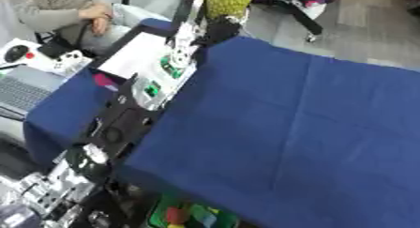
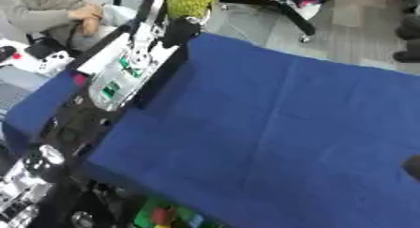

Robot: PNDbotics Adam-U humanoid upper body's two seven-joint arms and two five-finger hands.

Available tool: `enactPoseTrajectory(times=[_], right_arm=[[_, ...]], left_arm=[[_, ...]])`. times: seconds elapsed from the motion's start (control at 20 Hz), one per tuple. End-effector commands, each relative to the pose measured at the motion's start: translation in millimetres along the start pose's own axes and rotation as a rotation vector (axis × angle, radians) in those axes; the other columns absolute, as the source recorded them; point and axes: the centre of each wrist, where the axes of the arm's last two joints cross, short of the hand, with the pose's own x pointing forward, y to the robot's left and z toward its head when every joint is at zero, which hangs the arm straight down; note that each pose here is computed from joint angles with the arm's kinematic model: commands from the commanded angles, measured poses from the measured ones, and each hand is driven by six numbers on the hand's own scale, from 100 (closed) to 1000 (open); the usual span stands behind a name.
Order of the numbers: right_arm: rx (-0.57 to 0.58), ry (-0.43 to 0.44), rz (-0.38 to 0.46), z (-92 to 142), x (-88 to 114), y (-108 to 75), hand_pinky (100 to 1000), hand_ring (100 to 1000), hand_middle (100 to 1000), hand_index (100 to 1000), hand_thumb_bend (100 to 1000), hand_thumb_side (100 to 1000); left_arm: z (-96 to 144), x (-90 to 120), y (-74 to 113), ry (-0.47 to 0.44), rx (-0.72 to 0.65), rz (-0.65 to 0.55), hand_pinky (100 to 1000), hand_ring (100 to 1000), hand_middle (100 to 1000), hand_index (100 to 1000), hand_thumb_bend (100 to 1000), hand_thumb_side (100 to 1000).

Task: Pick up the objects with one hand, pass them to the other hand, and then place them into the box on the other side of the table.

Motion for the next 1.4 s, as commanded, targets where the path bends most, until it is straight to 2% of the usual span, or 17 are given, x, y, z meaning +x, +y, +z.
enactPoseTrajectory(times=[0.05,0.3,0.65,0.7,0.8,0.85,0.9,0.95,1.0,1.2,1.4], right_arm=[[0.017,-0.009,0.017,-2.4,4.7,-2.7,882,1000,1000,922,433,530],[0.026,0.006,0.004,-0.6,3.8,1.8,883,1000,1000,921,431,533],[0.030,0.032,-0.002,2.7,3.1,5.2,884,1000,1000,920,426,538],[0.030,0.033,-0.002,2.9,3.0,5.4,884,1000,1000,921,425,539],[0.031,0.037,-0.003,3.2,2.9,5.9,884,1000,1000,920,425,541],[0.031,0.038,-0.003,3.3,2.9,6.0,884,1000,1000,920,425,541],[0.031,0.039,-0.004,3.5,2.9,6.1,884,1000,1000,921,425,541],[0.030,0.041,-0.004,3.6,2.8,6.4,885,1000,1000,920,425,541],[0.030,0.043,-0.006,3.8,2.8,6.8,885,1000,1000,920,425,541],[0.035,0.051,-0.010,4.4,2.5,8.5,885,1000,1000,919,426,543],[0.032,0.059,-0.011,5.3,2.3,8.9,886,1000,1000,918,423,543]], left_arm=[[-26.3,-27.0,19.7,0.138,0.072,-0.265,771,583,237,466,121,276],[-46.9,-79.8,23.1,0.373,0.072,-0.553,756,570,249,478,136,287],[-40.5,-138.8,20.7,0.616,-0.018,-0.751,756,582,294,522,183,298],[-37.6,-146.4,19.4,0.648,-0.047,-0.764,772,615,343,569,250,313],[-32.5,-158.6,16.5,0.703,-0.128,-0.772,820,734,549,745,533,436],[-31.2,-162.3,16.2,0.720,-0.165,-0.771,848,790,654,832,765,528],[-30.2,-164.5,15.7,0.731,-0.198,-0.764,873,838,743,899,914,583],[-30.1,-165.3,16.2,0.736,-0.220,-0.755,906,895,826,952,1000,656],[-30.6,-165.2,17.4,0.735,-0.223,-0.753,927,923,869,980,1000,712],[-34.2,-161.3,22.6,0.715,-0.193,-0.748,961,972,943,1000,1000,784],[-42.1,-140.4,32.6,0.634,-0.104,-0.682,974,994,915,1000,1000,775]])
